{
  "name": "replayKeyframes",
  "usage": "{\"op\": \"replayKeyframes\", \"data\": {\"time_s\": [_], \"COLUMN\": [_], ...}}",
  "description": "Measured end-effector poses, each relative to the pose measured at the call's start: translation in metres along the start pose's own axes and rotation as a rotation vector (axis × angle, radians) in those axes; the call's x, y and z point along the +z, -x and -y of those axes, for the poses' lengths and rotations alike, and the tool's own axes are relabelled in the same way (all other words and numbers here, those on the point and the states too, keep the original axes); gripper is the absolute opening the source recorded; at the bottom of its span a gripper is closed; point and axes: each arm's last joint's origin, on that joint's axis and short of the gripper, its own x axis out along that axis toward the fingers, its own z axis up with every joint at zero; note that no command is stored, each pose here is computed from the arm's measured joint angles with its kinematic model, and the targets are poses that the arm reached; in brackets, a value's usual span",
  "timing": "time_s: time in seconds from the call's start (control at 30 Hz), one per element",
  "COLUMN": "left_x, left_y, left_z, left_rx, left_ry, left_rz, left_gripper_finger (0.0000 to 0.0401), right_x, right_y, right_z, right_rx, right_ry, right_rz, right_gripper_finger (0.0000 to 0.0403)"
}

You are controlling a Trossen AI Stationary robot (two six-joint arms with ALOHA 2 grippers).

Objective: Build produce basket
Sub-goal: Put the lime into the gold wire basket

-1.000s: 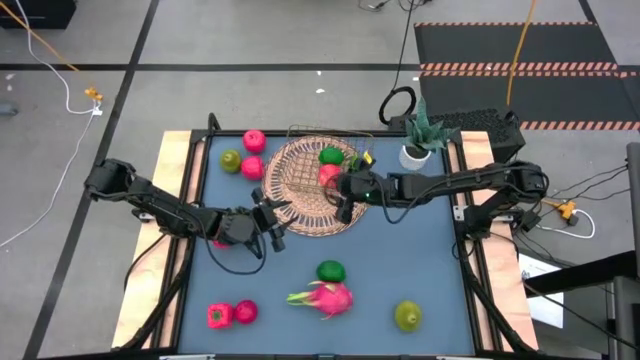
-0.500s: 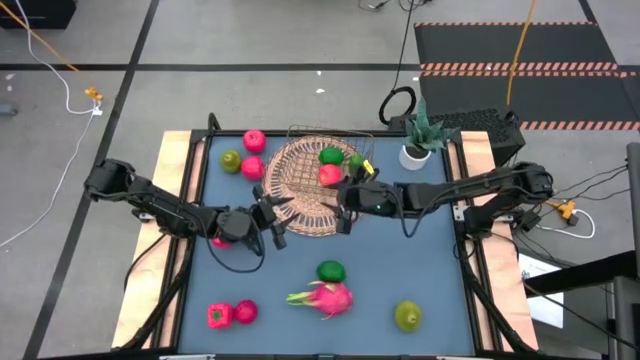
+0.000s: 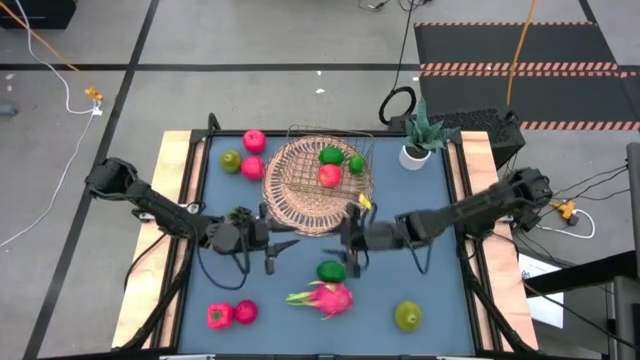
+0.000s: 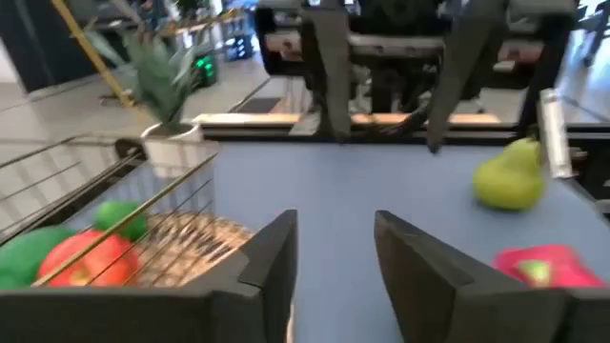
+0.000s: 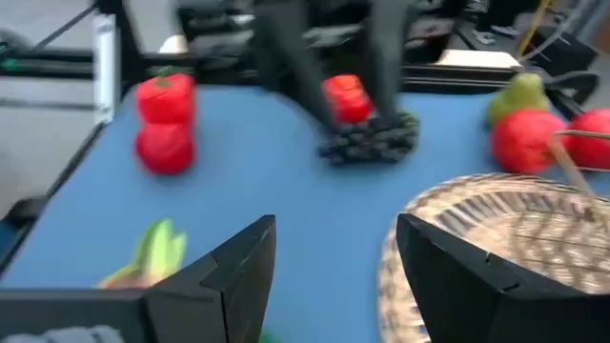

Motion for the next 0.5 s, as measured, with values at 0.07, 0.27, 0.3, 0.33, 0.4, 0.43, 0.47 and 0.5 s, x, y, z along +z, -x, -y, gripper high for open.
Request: {"op": "replayKeyframes", "data": {"time_s": [0.07,0.27,0.3,0.33,0.4,0.43,0.47,0.5], "left_x": [0.002,-0.001,-0.003,-0.004,-0.006,-0.007,-0.007,-0.006], "left_y": [0.002,0.004,0.003,0.002,-0.005,-0.008,-0.013,-0.017], "left_z": [0.004,0.013,0.014,0.015,0.018,0.019,0.02,0.022], "left_rx": [-0.018,-0.049,-0.05,-0.048,-0.042,-0.039,-0.034,-0.032], "left_ry": [0.0,-0.004,-0.006,-0.007,-0.027,-0.045,-0.067,-0.086], "left_rz": [0.018,0.019,0.017,0.016,0.005,-0.004,-0.013,-0.017], "left_gripper_finger": [0.0126,0.0129,0.0131,0.0134,0.0139,0.0142,0.0146,0.0149], "right_x": [-0.002,-0.014,-0.018,-0.022,-0.03,-0.034,-0.038,-0.042], "right_y": [0.004,0.018,0.021,0.023,0.029,0.032,0.034,0.037], "right_z": [-0.013,-0.043,-0.047,-0.051,-0.057,-0.06,-0.062,-0.064], "right_rx": [0.027,0.023,0.0,-0.029,-0.074,-0.088,-0.099,-0.108], "right_ry": [-0.019,-0.058,-0.058,-0.061,-0.079,-0.093,-0.114,-0.131], "right_rz": [0.002,-0.064,-0.085,-0.105,-0.147,-0.171,-0.194,-0.221], "right_gripper_finger": [0.0212,0.0212,0.0212,0.0212,0.0212,0.0212,0.0212,0.0212]}}
